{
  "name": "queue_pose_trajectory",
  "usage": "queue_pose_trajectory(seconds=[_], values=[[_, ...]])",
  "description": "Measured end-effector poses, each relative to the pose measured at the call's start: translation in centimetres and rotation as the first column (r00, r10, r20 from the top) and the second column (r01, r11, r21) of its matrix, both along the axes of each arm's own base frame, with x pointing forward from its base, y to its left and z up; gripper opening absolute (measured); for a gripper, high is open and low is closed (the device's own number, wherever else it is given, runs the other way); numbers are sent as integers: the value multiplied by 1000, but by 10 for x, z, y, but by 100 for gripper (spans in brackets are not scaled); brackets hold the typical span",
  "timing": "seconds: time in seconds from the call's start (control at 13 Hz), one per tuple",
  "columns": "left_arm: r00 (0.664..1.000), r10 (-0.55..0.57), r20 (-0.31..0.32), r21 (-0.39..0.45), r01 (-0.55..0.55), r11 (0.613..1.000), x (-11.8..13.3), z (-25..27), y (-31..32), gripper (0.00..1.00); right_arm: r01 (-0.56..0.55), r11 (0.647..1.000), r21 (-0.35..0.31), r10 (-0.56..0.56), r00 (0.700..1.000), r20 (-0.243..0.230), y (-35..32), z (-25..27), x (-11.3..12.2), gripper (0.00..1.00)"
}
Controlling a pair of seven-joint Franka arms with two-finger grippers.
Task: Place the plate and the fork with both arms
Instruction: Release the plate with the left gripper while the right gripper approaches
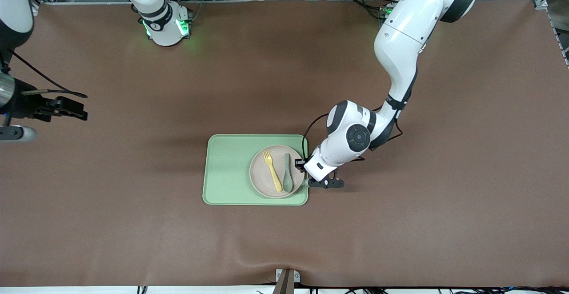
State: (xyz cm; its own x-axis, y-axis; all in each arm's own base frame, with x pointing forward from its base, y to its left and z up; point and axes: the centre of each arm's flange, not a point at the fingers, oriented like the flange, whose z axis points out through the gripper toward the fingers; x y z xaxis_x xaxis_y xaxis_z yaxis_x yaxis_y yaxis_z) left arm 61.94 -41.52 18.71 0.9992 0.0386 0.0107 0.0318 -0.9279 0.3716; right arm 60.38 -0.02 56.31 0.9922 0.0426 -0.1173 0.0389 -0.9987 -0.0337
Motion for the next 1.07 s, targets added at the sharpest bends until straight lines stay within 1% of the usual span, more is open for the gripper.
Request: queue_pose_trajectory(seconds=[0.15,0.23,0.31,0.38,0.46,0.54,0.61,0.69,0.84,0.92,1.0,1.07], values=[[1000,8,-3,-7,-8,1000,-1,-4,-3,5,-22,1000,4,22,1000,-16,15,-11,4,100],[1000,8,-2,-10,-8,1000,-1,-5,-6,9,-25,1000,18,25,999,-24,19,-16,6,100],[1000,5,-2,-12,-5,1000,-2,-6,-8,10,-21,999,46,23,999,-30,22,-20,7,100],[1000,3,-1,-13,-3,1000,-3,-7,-11,18,-8,998,70,11,999,-38,26,-23,8,100],[1000,2,-1,-14,-2,1000,-4,-6,-13,30,13,997,78,-9,999,-46,32,-27,9,100],[1000,2,2,-16,-2,1000,-5,-5,-15,41,20,997,79,-16,998,-55,39,-31,11,100],[1000,3,7,-20,-3,1000,-4,-2,-17,51,9,997,78,-4,998,-58,50,-36,13,100],[1000,4,16,-26,-4,1000,-1,3,-18,62,-9,997,77,13,999,-50,65,-41,16,100],[999,12,43,-40,-10,999,7,21,-17,84,-44,996,78,45,999,-13,98,-49,23,100],[998,14,53,-47,-11,999,11,33,-16,93,-61,995,79,61,998,2,112,-54,27,100],[999,10,53,-50,-7,999,14,49,-14,100,-72,994,79,71,997,15,124,-61,31,100],[999,4,46,-49,-2,999,16,69,-11,100,-85,993,81,82,996,35,134,-69,36,100]])
